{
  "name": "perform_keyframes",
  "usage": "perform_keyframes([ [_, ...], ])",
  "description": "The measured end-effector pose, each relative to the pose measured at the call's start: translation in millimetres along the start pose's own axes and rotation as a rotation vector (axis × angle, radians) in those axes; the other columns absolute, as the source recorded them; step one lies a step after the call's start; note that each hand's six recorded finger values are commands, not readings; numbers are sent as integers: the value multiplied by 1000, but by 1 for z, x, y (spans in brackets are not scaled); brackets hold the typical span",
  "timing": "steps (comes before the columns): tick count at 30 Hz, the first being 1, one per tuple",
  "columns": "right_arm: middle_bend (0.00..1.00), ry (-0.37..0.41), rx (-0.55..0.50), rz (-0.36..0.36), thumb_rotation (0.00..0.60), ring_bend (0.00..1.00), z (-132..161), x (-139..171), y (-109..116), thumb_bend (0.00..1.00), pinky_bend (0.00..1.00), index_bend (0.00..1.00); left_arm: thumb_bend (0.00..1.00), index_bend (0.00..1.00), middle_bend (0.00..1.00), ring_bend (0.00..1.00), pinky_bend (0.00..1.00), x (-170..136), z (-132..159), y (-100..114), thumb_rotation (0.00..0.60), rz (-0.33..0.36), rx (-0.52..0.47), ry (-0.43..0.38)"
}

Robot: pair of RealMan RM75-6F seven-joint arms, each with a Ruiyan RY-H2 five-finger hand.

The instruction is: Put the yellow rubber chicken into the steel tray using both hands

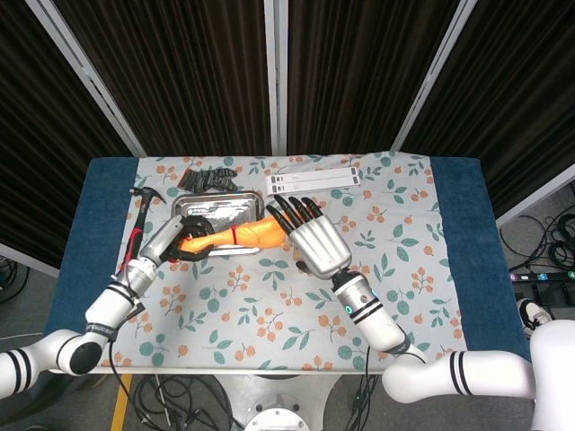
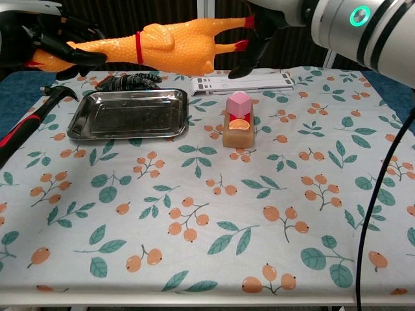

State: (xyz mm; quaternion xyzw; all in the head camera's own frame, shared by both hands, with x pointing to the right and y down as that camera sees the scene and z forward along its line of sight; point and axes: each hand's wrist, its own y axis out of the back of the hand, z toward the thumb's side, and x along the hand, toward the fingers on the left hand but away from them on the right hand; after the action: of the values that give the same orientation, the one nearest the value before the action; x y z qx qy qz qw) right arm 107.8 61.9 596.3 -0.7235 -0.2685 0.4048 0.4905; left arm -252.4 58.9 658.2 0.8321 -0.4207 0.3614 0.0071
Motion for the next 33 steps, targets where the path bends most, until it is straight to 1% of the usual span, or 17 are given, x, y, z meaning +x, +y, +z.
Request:
perform_keyframes([
  [2,0,-11,1,-5,600,68,-10,7,2,0,131,0,676,749,752,664,786,2,-7,6,600,19,-4,19],
  [7,0,-38,23,-14,600,68,-37,31,8,0,131,0,676,747,747,652,729,10,-32,21,600,90,8,75],
  [11,0,-71,30,-14,600,68,-60,52,11,0,131,0,674,744,740,609,644,21,-56,30,600,153,29,128],
  [13,0,-88,24,-16,600,68,-70,62,13,0,131,0,672,742,732,569,572,28,-67,32,600,184,43,153],
  [17,0,-116,10,-21,600,68,-85,77,15,0,131,0,672,732,705,494,462,41,-83,29,600,221,78,192],
  [20,0,-136,2,-24,600,68,-94,83,16,0,132,0,667,707,677,448,425,50,-91,24,600,238,102,214],
  [22,0,-147,-4,-26,600,68,-99,85,17,0,132,0,637,666,646,412,404,54,-94,22,600,247,129,223],
  [24,0,-155,-7,-28,600,68,-103,86,18,0,131,0,563,591,583,352,363,56,-96,20,600,255,151,230],
  [26,0,-161,-11,-27,600,68,-106,87,18,0,132,0,479,506,496,276,318,59,-99,17,600,257,157,240],
  [28,0,-166,-14,-26,600,68,-108,88,18,0,131,0,378,398,383,196,269,60,-100,16,600,251,161,247],
  [31,0,-172,-17,-27,600,68,-111,90,18,0,131,0,254,296,265,137,223,60,-102,16,600,252,186,254],
  [33,0,-177,-19,-26,600,68,-112,91,18,0,131,0,202,259,224,124,205,60,-103,16,600,258,204,255],
])
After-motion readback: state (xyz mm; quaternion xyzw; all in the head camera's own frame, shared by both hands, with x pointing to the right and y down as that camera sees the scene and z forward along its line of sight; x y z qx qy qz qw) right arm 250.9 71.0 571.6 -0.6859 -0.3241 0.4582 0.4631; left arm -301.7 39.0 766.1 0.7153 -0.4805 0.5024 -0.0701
